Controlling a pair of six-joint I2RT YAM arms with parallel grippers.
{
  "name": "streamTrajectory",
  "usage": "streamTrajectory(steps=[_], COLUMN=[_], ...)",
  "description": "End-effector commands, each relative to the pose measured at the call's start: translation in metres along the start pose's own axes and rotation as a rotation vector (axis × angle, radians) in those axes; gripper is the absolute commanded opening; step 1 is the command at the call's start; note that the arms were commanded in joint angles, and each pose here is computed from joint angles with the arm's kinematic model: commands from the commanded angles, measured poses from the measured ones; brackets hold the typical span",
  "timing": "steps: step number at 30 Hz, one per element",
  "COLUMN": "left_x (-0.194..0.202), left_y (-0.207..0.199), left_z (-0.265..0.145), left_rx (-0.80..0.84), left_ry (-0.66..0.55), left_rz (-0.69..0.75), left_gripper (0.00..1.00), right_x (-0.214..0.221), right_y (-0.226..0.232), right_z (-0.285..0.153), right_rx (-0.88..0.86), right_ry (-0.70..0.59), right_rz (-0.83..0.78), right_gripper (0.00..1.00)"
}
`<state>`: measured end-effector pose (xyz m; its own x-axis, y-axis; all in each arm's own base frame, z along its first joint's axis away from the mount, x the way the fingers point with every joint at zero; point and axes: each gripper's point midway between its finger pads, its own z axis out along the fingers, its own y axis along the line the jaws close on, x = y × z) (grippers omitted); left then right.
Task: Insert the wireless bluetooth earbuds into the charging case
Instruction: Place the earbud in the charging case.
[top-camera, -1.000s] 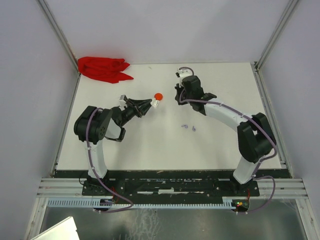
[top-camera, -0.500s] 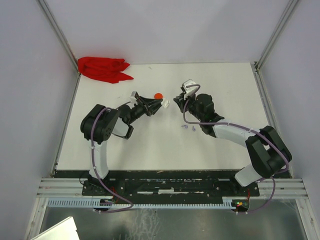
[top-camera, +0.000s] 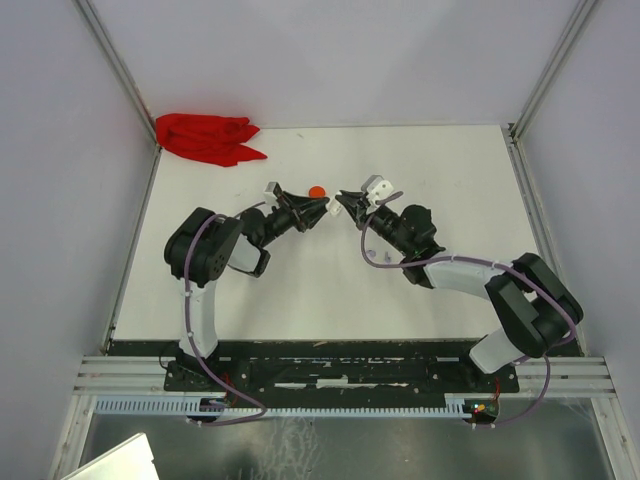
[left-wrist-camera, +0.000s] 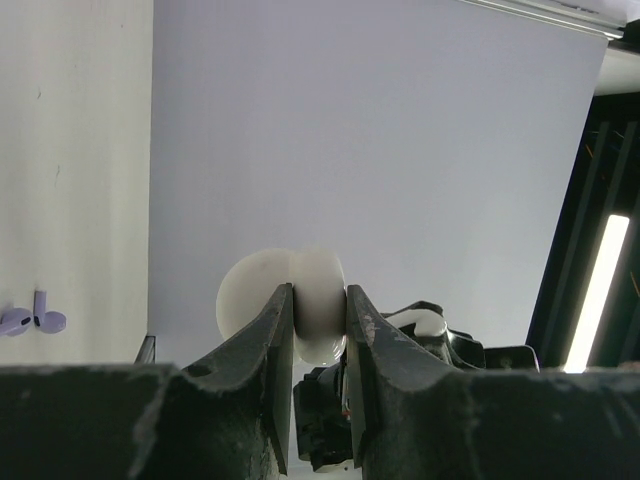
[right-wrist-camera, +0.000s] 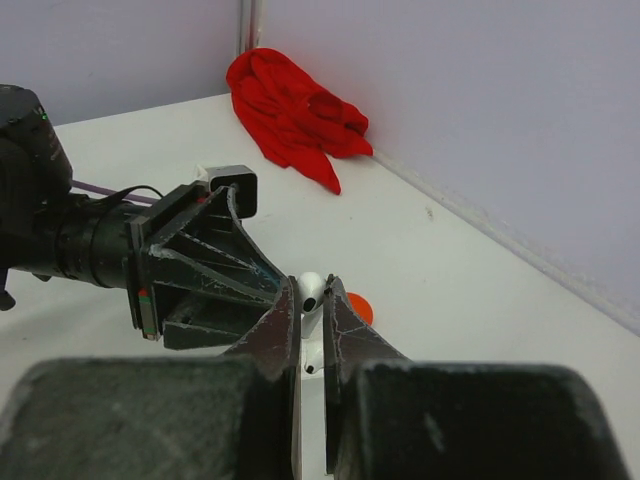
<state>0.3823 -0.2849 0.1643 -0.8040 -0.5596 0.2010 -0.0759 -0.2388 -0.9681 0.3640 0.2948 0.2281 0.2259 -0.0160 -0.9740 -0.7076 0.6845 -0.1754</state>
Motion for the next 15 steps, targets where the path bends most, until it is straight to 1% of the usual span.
streamTrajectory(steps=[1,6,15], left_x=[0.008,0.01,0.016], left_y=[-0.03,-0.037,-0.047], left_z=[0.006,0.006,0.005], left_rx=[0.115,0.128,0.148], left_ry=[0.031,0.037,0.049], left_rz=[0.069,0.067,0.061], left_gripper=[0.03,0.03,0.03], right_x=[-0.029,-0.02,0.003], right_y=[0.008,0.011,0.012], right_z=[0.002,0.004,0.006], right_rx=[-0.036,-0.045,-0.043], right_ry=[-0.121,-0.134,-0.098], right_rz=[-0.088,-0.111,-0.132], right_gripper=[0.01,0.01,0.01])
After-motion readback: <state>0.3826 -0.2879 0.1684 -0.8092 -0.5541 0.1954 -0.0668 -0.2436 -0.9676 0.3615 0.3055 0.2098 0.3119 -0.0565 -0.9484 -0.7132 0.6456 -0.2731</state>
